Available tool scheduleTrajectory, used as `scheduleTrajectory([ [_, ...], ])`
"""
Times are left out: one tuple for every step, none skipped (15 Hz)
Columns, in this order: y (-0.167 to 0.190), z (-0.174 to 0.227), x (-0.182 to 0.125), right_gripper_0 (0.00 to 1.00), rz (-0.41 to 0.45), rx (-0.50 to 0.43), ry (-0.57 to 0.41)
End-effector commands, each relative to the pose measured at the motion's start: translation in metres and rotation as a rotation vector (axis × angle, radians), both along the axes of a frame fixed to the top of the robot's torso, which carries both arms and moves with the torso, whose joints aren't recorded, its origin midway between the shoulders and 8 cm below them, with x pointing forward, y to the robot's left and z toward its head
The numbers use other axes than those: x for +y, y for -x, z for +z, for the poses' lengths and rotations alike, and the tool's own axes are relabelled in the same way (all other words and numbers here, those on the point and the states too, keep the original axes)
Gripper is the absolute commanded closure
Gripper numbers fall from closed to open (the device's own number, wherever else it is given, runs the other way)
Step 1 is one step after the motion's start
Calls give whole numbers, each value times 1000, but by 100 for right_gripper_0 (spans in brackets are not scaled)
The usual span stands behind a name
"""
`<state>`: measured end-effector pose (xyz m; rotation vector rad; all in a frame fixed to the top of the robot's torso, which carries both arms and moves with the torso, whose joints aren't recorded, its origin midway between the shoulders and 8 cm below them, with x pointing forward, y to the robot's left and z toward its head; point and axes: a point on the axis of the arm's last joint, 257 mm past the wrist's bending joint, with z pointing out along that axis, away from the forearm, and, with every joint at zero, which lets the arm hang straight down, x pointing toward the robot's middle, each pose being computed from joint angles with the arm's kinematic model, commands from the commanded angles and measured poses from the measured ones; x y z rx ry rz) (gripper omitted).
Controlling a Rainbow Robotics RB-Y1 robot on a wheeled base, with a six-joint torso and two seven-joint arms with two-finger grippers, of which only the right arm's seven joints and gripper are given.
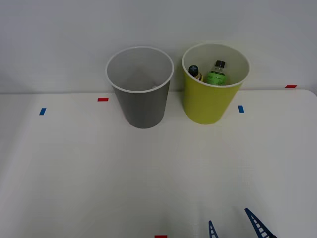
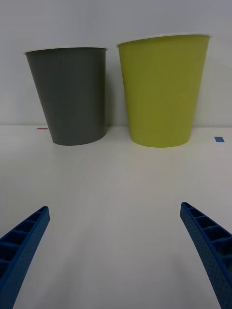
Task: Put cans in the gray bin, plastic bottles in the light green bin
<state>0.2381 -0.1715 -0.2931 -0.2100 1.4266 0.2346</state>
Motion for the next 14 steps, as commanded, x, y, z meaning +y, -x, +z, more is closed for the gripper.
scheduleTrajectory([
  [0, 0, 0, 6, 0, 0, 0],
  [0, 0, 0, 6, 0, 0, 0],
  [0, 0, 0, 7, 0, 0, 0],
  [0, 0, 0, 6, 0, 0, 0],
  [0, 0, 0, 6, 0, 0, 0],
  [0, 0, 0, 7, 0, 0, 0],
  [0, 0, 0, 6, 0, 0, 0],
  [0, 0, 0, 7, 0, 0, 0],
  [0, 0, 0, 7, 0, 0, 0],
  [0, 0, 0, 7, 0, 0, 0],
  [0, 0, 0, 7, 0, 0, 0],
  [0, 0, 0, 6, 0, 0, 0],
  [0, 0, 0, 6, 0, 0, 0],
  [0, 0, 0, 7, 0, 0, 0],
])
